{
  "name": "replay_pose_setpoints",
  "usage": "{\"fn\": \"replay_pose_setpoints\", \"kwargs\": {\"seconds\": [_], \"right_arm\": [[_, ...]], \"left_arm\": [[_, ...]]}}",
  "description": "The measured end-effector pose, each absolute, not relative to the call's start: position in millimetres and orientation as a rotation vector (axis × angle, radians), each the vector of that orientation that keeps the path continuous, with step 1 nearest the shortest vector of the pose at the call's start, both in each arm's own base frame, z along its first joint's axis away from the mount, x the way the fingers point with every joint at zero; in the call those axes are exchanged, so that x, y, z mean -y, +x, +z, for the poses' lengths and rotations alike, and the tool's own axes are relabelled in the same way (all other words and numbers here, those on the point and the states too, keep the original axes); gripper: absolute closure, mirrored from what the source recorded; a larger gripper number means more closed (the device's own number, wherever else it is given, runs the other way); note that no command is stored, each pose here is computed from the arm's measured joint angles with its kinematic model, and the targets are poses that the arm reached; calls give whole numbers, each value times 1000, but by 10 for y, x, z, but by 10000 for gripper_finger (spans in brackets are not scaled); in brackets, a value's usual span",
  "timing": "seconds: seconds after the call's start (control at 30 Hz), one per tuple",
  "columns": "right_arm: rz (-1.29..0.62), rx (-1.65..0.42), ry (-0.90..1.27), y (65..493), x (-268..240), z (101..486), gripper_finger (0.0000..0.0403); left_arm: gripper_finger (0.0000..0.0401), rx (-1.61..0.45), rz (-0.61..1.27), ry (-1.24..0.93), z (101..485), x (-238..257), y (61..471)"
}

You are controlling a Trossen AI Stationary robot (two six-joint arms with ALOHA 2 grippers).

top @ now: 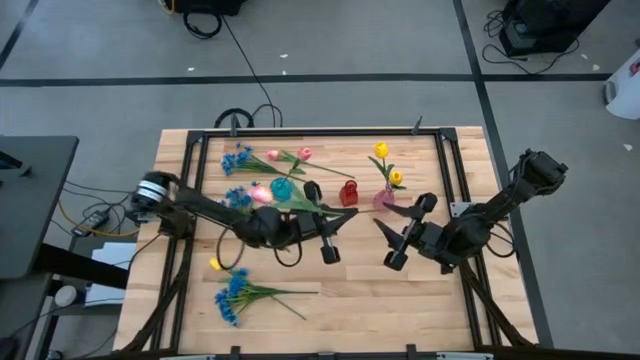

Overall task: Sort flowers into vase by color
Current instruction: Put the bottom pink flower into the blue vase

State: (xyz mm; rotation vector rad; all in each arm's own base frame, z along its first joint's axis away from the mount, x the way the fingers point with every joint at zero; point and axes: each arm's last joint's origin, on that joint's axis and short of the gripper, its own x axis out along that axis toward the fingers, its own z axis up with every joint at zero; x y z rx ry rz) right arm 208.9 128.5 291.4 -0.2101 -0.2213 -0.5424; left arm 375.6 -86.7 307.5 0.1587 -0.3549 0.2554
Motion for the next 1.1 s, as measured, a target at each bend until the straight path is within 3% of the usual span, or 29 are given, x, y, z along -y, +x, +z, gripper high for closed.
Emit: {"fn": "replay_pose_setpoints", "kwargs": {"seconds": [0.2,0.37,0.67,0.83,1.1], "right_arm": [[-566,77,-218,2066,-1390,2770,144],[-347,23,-104,2239,-1350,2522,143],[-73,-172,123,2780,-846,2045,158],[-65,-263,123,3173,-687,1794,158],[-143,-289,120,3758,-466,1592,158]], "left_arm": [[388,8,271,209,3287,788,3422],[388,-194,281,151,3340,701,3124],[387,-381,307,200,3104,723,2928],[387,-438,310,235,2816,684,2817],[387,-386,336,246,2819,512,2296]]}}
